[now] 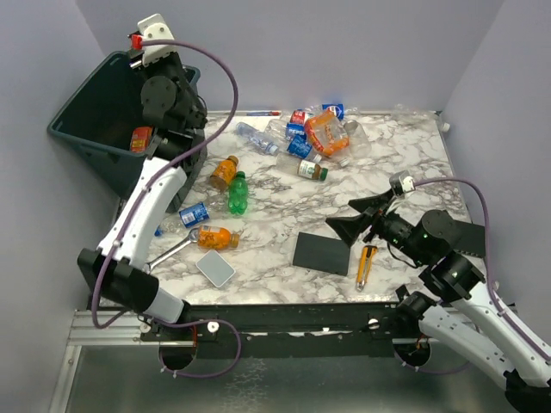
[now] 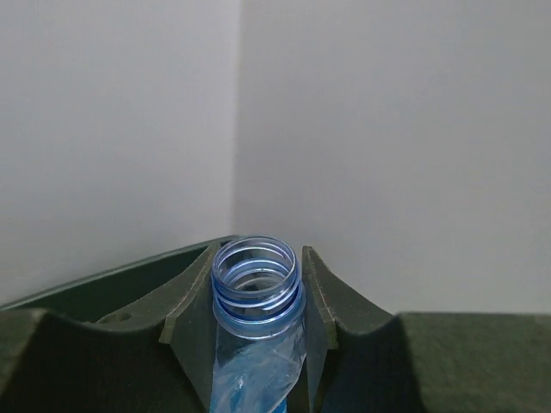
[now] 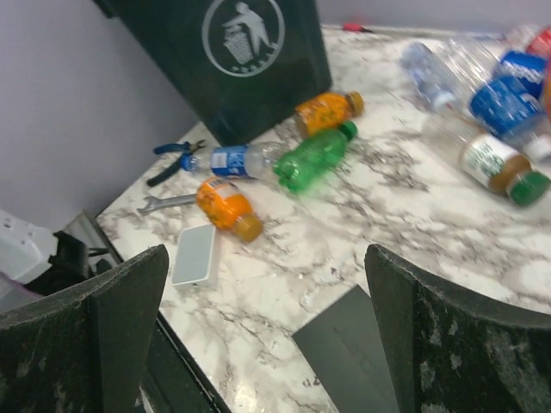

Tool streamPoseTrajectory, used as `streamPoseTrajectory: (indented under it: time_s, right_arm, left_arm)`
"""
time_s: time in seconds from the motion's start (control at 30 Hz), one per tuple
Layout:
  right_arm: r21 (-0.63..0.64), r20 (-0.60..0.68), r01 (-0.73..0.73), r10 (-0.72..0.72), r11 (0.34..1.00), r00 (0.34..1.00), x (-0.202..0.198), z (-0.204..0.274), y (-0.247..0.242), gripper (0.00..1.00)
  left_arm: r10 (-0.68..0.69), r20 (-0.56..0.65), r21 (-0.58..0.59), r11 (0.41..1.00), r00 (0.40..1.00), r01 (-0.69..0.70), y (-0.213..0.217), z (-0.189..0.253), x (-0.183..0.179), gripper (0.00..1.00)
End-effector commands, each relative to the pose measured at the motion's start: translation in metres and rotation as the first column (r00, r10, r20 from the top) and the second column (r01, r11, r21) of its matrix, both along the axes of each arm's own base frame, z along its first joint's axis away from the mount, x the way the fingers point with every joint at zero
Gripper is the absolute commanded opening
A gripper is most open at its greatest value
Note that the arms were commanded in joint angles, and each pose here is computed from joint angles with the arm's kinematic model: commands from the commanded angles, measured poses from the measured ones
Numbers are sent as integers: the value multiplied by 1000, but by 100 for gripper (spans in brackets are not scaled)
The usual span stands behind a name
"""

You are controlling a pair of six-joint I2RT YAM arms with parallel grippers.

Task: Put the plastic bottles in the bin
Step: Pick up the plastic bottle at the center of the board, then place the plastic bottle in the trash bin.

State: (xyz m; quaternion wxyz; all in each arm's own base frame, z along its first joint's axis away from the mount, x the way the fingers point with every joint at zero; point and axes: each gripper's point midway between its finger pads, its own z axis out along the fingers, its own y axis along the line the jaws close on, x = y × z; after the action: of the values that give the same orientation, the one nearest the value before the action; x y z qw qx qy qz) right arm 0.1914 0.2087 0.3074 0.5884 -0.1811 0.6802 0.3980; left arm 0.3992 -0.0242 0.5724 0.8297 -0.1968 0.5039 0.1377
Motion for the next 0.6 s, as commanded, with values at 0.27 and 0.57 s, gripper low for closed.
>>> streamPoseTrajectory:
  time_s: [0.27,0.57]
  right_arm:
    - [15,-211,206,-199,978,957,8,-66,-28,100]
    - [-17,-250,250,-247,968,936,13,-74,-33,100]
  left_arm:
    - [336,24,-170,930,942,-327,107,-52,16,0]
    - [349,-146,-125,922,926,-367,109,-104,29,72]
